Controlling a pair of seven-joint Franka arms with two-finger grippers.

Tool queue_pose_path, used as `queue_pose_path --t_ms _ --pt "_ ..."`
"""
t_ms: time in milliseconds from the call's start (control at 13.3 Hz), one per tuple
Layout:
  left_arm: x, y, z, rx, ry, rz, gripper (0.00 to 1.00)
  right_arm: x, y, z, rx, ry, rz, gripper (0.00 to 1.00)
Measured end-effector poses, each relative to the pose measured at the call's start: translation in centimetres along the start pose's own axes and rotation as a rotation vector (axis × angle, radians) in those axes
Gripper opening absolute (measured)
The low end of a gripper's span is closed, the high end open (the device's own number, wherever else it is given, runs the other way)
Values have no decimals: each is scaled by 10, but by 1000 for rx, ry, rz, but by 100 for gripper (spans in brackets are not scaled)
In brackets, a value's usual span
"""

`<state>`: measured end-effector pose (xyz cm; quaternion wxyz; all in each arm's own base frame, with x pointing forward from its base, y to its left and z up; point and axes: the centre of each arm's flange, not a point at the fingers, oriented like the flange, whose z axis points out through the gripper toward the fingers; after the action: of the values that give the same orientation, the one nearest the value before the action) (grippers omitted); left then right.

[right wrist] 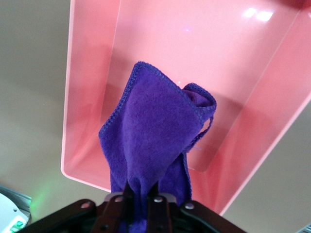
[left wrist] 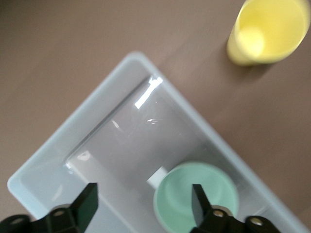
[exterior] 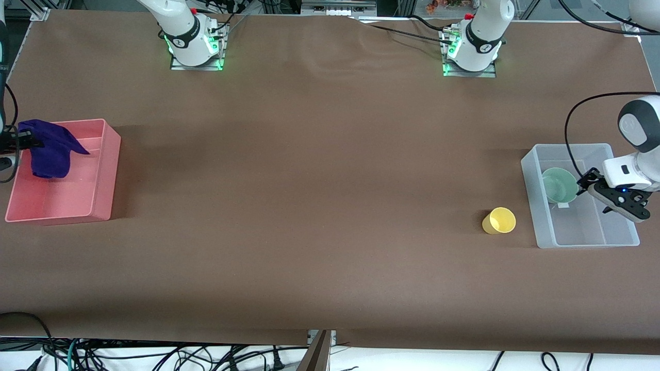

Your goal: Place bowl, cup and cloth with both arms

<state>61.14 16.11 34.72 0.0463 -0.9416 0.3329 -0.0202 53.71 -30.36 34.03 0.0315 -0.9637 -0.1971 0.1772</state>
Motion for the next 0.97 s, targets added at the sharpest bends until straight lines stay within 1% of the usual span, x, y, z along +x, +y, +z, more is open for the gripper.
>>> queue_pose_path --t_ms 75,150,225,300,375,450,525,600,675,825,900,975 --pt "22 14 -8 -6 4 -40 100 0 0 1 2 1 1 27" --pt "43 31 -10 -17 12 -89 100 0 0 -1 0 5 1 36" --pt "61 48 -7 -37 18 -147 100 1 0 -8 -9 17 -1 47" --pt "76 63 2 -59 17 -205 100 3 -2 -22 -22 36 -7 59" --pt "87 74 15 -75 16 -252 100 8 -8 -42 -24 60 -15 68" --pt "97 81 32 -89 26 -292 100 14 -19 -66 -14 85 -9 79" --pt "103 84 50 -104 43 -326 94 22 -35 -92 -1 102 20 91" --pt "105 86 69 -126 53 -356 93 34 -59 -119 8 113 49 99" --pt "106 88 85 -145 51 -376 88 50 -90 -144 7 117 80 99" --pt "105 91 105 -160 35 -385 63 81 -158 -183 -33 130 136 100" --pt "105 92 109 -163 29 -385 54 92 -190 -197 -52 145 137 100" --pt "105 92 110 -163 28 -384 42 98 -215 -209 -69 163 123 100"
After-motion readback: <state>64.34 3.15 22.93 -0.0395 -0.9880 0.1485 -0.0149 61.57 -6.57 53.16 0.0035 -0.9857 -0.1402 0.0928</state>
